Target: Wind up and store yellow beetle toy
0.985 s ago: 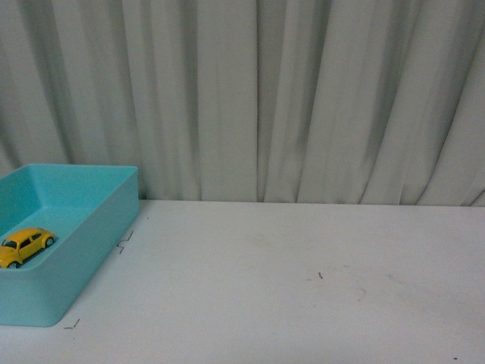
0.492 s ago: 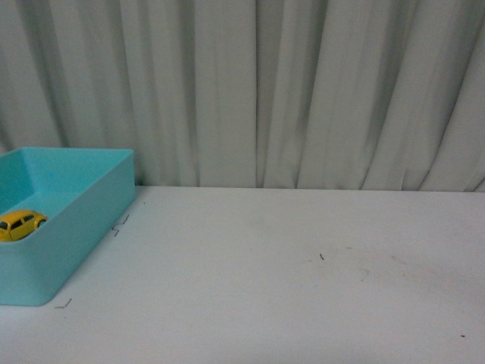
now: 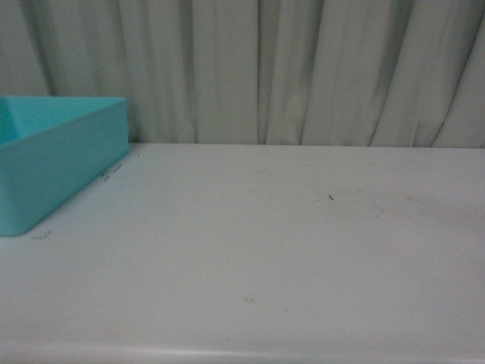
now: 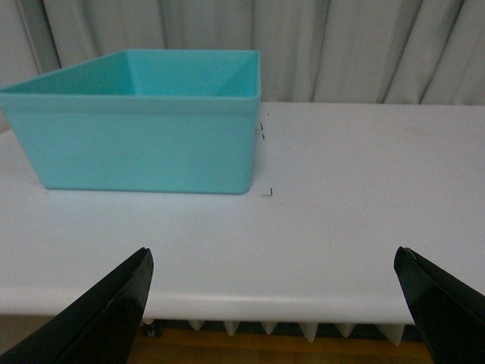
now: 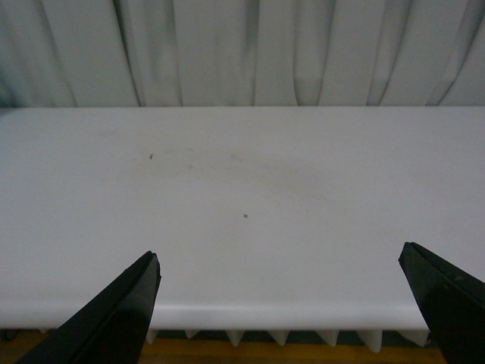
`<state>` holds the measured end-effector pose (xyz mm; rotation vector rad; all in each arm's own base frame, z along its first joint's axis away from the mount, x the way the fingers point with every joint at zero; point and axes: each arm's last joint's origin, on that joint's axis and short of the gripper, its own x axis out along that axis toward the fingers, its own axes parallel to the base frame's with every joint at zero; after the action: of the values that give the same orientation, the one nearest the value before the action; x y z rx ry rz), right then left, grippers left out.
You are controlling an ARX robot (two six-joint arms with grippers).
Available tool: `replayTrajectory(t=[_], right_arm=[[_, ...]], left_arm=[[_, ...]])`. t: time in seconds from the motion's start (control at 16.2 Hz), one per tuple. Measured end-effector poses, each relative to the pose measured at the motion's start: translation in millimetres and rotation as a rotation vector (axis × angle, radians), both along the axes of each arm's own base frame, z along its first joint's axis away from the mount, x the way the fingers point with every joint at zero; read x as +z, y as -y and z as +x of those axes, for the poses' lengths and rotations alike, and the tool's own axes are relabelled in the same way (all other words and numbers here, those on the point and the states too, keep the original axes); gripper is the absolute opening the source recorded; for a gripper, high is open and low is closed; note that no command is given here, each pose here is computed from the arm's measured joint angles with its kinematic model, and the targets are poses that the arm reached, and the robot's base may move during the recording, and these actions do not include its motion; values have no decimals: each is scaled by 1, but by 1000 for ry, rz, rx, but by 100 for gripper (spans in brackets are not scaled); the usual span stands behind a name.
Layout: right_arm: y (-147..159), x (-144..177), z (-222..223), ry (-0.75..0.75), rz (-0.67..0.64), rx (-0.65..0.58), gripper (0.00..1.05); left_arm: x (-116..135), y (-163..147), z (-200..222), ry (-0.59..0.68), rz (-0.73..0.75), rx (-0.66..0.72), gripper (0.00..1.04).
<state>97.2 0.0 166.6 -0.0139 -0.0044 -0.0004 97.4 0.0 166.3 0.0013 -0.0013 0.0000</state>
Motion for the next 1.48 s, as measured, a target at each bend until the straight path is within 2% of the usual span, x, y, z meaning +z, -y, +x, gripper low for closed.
replayTrajectory(t=[1.48], right_arm=[[0,0,0,-2,0,0,98]], left_arm=[[0,0,0,-2,-1,0,98]])
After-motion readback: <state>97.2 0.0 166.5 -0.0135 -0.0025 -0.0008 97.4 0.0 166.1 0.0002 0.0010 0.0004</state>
